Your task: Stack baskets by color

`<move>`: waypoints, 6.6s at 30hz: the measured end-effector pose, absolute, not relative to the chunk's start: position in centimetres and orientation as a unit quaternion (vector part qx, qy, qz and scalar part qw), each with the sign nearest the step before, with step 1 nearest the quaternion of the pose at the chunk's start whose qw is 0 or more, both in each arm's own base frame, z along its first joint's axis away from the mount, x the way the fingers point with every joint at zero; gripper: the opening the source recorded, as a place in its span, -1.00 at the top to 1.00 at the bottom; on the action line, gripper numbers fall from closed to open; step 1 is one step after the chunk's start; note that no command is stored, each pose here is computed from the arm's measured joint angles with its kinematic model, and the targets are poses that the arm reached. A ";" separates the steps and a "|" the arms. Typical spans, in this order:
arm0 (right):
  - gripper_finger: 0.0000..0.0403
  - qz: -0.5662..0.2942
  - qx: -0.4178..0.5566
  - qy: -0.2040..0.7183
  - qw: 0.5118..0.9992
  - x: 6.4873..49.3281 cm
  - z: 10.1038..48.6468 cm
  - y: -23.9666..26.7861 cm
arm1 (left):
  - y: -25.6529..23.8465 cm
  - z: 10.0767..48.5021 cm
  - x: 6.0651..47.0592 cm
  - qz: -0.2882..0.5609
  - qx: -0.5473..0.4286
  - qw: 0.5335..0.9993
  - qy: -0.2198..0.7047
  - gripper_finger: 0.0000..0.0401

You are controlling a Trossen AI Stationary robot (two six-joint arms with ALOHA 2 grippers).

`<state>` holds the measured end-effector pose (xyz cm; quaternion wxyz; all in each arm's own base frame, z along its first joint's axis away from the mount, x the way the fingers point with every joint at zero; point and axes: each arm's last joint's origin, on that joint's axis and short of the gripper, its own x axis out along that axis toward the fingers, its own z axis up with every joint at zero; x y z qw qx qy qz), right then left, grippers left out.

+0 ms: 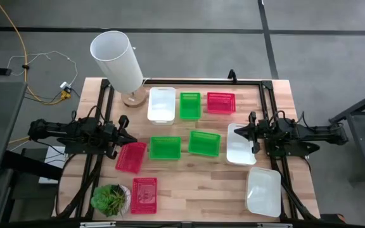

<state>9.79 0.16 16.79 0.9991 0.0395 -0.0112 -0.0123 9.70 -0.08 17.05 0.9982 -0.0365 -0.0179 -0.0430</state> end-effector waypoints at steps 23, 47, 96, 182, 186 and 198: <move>1.00 -0.012 0.039 -0.011 0.999 9.8 16.8 0.2 | -0.1 17.0 9.7 -0.043 -0.037 0.998 -0.018 1.00; 1.00 -0.012 0.039 -0.011 0.999 9.8 16.8 0.2 | -0.1 17.0 9.7 -0.043 -0.037 0.998 -0.018 1.00; 1.00 -0.161 0.036 -0.033 0.986 9.5 26.2 -0.7 | 0.3 19.0 9.5 0.003 -0.102 0.987 -0.121 1.00; 0.86 -0.557 0.235 0.392 0.693 19.7 16.3 -14.6 | -0.2 22.9 15.4 0.126 -0.156 0.979 0.039 0.24; 0.93 -0.547 0.214 0.373 0.719 19.8 19.2 -14.1 | -0.2 23.1 15.7 0.124 -0.157 0.980 0.021 0.24; 0.99 -0.419 0.167 0.326 0.831 21.2 30.0 -8.5 | -2.0 23.3 17.8 0.060 -0.036 0.997 -0.016 0.24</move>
